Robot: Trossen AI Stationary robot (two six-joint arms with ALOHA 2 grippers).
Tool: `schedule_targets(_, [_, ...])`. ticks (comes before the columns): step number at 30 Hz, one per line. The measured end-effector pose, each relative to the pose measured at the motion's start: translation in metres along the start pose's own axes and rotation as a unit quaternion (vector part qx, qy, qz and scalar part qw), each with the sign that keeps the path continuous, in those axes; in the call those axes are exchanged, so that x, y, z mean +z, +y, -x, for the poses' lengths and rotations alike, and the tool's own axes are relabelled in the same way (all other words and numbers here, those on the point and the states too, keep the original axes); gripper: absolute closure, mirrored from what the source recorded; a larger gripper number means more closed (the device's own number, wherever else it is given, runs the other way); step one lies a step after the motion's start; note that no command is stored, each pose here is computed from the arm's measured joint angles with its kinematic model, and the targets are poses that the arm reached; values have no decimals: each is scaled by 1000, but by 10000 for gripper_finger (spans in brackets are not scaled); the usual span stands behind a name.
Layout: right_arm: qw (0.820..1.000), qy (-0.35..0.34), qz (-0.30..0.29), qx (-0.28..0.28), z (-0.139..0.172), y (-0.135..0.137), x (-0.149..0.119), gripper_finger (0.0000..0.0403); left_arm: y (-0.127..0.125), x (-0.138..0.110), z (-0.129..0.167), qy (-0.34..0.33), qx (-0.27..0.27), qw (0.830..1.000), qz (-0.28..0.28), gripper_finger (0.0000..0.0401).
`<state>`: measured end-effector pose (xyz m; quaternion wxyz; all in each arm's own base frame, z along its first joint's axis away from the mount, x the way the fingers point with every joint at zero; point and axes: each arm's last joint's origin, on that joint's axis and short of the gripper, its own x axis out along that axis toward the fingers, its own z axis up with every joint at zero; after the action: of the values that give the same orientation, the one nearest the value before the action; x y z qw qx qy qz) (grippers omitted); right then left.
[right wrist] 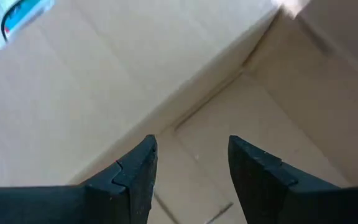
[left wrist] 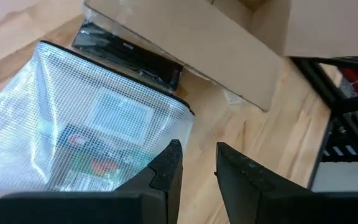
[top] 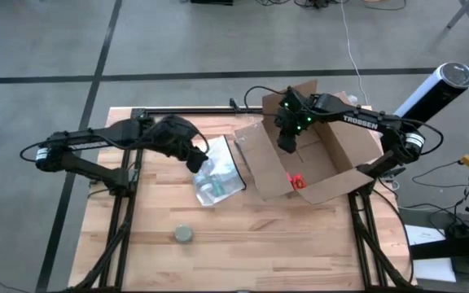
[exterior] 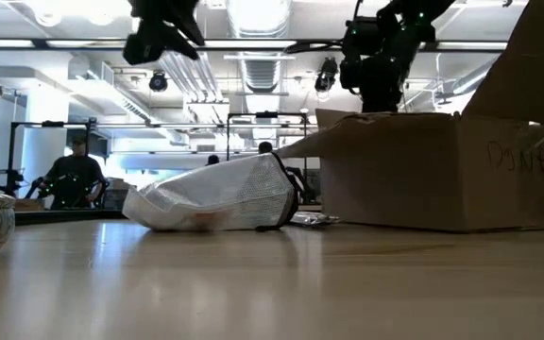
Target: Unpack boxes
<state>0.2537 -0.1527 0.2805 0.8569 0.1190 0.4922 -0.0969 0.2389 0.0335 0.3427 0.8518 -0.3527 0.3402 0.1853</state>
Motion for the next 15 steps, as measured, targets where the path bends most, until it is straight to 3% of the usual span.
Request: schedule_targets(15, [1000, -6, 30, -1, 0, 0, 1, 236, -9, 13, -106, 16, 4, 1000, 2, 321])
